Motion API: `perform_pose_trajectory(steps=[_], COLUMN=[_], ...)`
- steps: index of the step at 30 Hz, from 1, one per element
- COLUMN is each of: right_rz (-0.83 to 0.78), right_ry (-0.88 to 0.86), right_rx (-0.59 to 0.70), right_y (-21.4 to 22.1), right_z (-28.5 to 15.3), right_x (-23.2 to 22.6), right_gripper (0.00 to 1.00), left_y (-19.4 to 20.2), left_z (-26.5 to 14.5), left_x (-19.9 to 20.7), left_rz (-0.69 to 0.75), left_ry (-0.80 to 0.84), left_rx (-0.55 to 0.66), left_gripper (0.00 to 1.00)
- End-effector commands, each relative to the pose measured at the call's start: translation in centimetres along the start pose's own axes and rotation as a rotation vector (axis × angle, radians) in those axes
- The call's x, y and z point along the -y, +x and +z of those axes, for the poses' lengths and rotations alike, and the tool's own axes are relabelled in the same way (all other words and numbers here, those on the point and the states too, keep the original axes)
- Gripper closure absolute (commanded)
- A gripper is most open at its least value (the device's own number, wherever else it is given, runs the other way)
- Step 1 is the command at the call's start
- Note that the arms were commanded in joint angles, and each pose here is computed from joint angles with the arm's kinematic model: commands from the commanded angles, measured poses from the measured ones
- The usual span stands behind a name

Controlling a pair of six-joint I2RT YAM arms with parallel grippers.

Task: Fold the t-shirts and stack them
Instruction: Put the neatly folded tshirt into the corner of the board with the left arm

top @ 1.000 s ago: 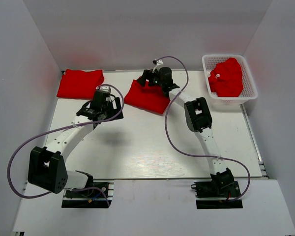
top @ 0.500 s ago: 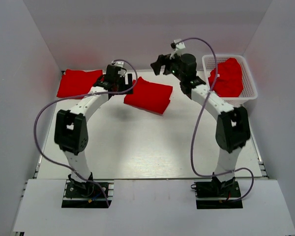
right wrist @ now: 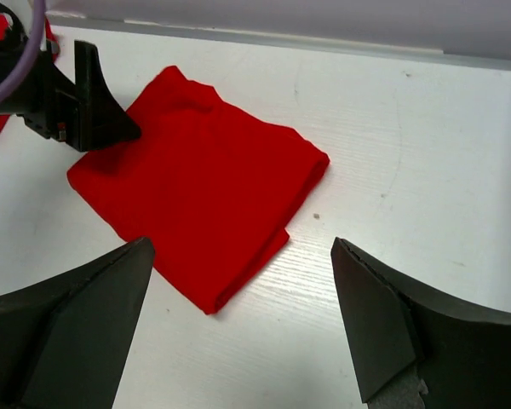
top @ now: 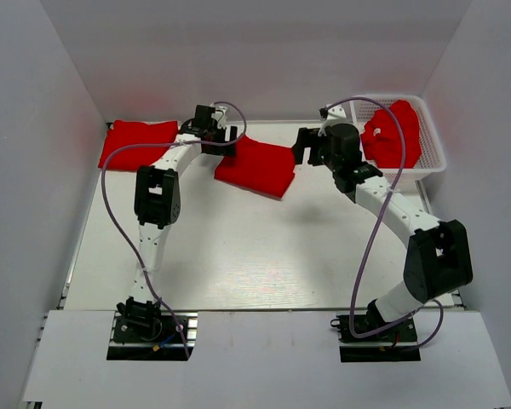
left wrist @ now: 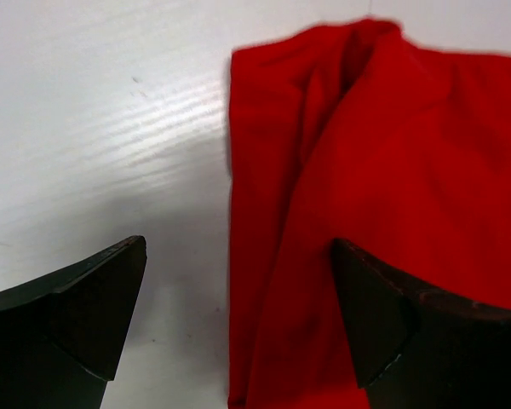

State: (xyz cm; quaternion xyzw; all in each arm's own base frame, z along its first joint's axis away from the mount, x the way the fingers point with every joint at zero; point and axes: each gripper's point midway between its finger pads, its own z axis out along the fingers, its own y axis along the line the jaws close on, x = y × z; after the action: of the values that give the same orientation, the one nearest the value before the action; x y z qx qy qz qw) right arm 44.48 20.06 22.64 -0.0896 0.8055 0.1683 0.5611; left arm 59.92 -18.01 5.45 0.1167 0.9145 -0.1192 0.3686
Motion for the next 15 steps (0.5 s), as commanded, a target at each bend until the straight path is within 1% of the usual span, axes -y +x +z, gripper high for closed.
perform_pose_trajectory(steps=[1,2,4,6,9,10,11,15], right_rz=[-0.002,0.000,0.000,0.001,0.011,0.008,0.012,0.018], right_ry=[0.051,0.056,0.052,0.044,0.042,0.040,0.034,0.046], right_rx=[0.027,0.017,0.011,0.013,0.002,0.003,-0.009,-0.024], right_y=[-1.3,-1.1,-0.9,-1.0,-0.6,-0.6,-0.2,0.3], right_z=[-1.3,-1.3,-1.3,-1.3,-1.2,-1.2,-1.1,-1.0], right_x=[0.9,1.0,1.1,0.8,0.9,0.8,0.7,1.0], right_gripper=[0.10,0.10,0.10,0.10,0.10,0.10,0.10,0.10], left_y=[-2.0,-0.8,-0.9,-0.3,1.8,3.0,2.8,5.7], left_z=[-2.0,-1.6,-1.7,-1.5,-0.5,-0.2,-0.1,0.7], left_x=[1.9,1.7,1.6,1.1,-0.2,0.0,-0.4,-0.3], left_rz=[0.065,0.062,0.077,0.088,0.100,0.118,0.128,0.127], left_ry=[0.083,0.083,0.074,0.055,-0.002,-0.008,-0.030,-0.033], left_rx=[0.028,0.009,0.031,0.016,-0.047,-0.086,-0.089,-0.174], left_gripper=[0.00,0.00,0.00,0.00,0.00,0.00,0.00,0.00])
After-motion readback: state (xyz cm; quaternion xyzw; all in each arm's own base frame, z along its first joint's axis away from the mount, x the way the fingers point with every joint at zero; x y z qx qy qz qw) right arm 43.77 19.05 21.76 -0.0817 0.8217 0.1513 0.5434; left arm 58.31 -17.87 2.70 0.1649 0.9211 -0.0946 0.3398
